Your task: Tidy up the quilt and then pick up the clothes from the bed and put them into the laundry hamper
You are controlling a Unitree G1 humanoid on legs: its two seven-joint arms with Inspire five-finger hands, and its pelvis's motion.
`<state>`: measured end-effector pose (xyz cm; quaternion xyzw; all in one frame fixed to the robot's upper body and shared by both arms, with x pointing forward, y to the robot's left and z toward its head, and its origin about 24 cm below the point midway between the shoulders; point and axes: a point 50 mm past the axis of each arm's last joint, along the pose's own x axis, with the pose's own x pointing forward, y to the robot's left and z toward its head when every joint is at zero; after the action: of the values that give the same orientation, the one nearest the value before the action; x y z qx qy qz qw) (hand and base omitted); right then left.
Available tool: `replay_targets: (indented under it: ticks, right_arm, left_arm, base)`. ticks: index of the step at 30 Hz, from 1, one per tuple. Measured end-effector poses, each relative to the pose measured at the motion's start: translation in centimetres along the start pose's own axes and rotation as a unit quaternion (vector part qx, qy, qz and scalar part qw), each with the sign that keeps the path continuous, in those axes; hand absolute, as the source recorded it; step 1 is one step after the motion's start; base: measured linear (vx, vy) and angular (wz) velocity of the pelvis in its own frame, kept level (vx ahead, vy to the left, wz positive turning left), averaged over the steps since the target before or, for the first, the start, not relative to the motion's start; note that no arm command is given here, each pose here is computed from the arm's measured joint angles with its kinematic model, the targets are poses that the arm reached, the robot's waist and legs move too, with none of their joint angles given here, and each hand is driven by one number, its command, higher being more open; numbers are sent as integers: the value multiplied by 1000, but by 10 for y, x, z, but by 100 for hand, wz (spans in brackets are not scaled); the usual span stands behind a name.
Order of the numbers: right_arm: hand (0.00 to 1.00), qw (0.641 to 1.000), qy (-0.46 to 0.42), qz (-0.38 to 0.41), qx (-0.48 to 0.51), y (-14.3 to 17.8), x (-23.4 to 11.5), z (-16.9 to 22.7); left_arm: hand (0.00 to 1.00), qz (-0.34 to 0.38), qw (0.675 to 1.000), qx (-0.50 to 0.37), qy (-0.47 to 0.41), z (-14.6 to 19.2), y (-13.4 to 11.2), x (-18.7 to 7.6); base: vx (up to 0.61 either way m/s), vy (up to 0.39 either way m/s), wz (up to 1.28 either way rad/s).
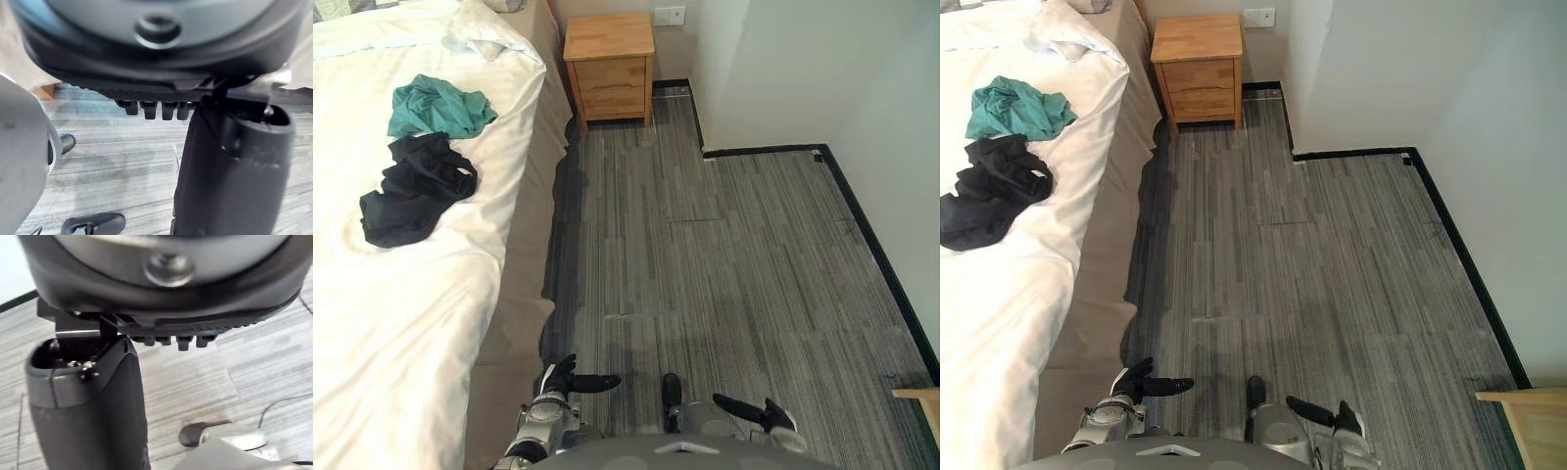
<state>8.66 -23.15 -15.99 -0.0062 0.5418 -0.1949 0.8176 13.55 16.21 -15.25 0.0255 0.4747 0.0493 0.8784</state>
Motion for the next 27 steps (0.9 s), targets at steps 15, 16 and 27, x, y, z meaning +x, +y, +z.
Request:
replay_targets:
  ticks: [15, 16, 27]
  right_arm:
    - [100, 1000, 8, 4, -15, 8, 0, -3]
    - [100, 1000, 8, 4, -15, 8, 0, -3]
    - [100, 1000, 4, 5, 3, 8, 0, -2]
  left_arm:
    - [100, 58, 996, -44, 59, -27, 26, -4]
    - [100, 58, 996, -44, 59, -27, 26, -4]
    - [100, 55, 996, -32, 57, -26, 26, -3]
  base:
    - [-40, 75, 18]
    - [0, 0, 0]
    - [0, -2, 1]
